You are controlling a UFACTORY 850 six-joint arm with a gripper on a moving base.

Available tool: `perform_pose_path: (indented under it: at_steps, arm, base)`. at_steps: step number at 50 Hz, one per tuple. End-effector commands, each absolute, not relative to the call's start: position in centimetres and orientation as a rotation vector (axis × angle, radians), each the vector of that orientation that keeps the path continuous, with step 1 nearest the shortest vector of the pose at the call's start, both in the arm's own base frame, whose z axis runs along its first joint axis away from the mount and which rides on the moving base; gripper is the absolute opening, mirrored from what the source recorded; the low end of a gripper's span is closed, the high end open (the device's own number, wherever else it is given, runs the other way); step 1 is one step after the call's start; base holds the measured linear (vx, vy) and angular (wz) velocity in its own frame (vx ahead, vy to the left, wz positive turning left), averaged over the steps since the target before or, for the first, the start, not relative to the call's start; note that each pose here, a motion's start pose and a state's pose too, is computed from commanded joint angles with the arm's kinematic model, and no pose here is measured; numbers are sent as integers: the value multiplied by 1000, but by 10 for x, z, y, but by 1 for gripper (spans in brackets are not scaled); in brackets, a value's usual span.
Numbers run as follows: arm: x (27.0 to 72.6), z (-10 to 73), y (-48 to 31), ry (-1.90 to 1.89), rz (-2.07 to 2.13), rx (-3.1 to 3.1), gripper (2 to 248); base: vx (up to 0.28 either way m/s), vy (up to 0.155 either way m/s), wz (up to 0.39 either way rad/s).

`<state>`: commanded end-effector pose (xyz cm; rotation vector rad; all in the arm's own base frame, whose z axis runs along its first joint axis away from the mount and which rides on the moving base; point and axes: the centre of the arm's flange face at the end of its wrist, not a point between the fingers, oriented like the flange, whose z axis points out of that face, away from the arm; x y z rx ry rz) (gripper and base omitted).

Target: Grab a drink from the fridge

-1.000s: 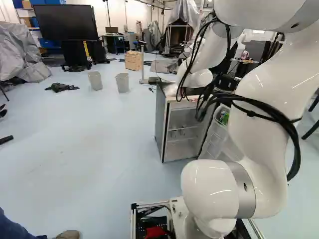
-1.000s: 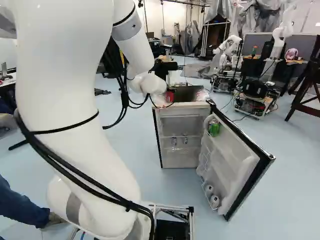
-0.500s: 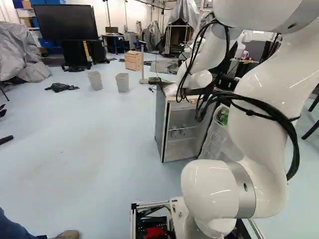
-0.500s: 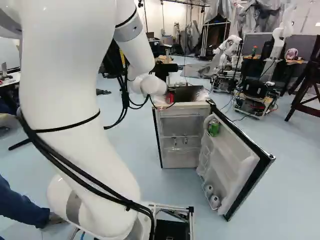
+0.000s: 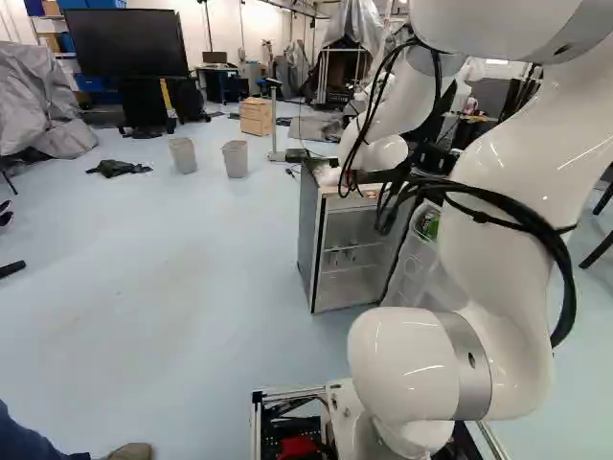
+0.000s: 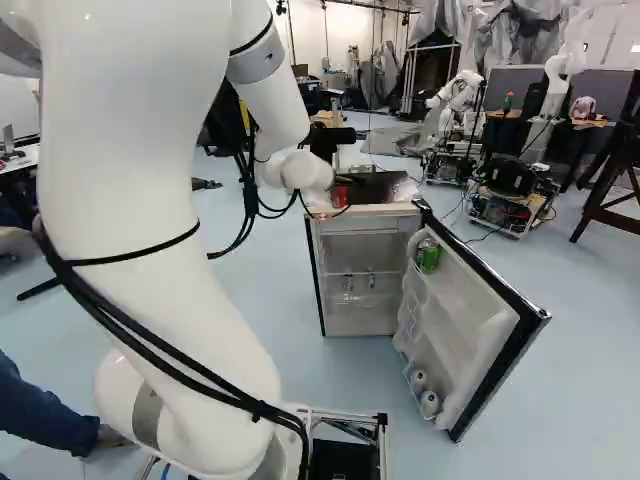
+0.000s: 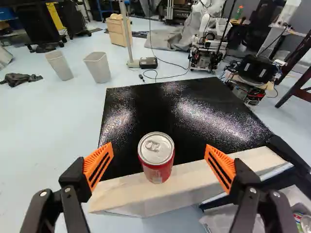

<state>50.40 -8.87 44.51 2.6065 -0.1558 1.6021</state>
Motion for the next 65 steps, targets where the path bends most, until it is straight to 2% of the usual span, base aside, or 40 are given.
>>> perform_pose_path:
  at_steps: [35, 65]
  arm:
    - [441, 446, -102, -232, 1573, 2588, 247]
    - [405, 447, -146, -559, 1545, 2497, 247]
  base:
    - [0, 0, 0]
    - [0, 0, 0]
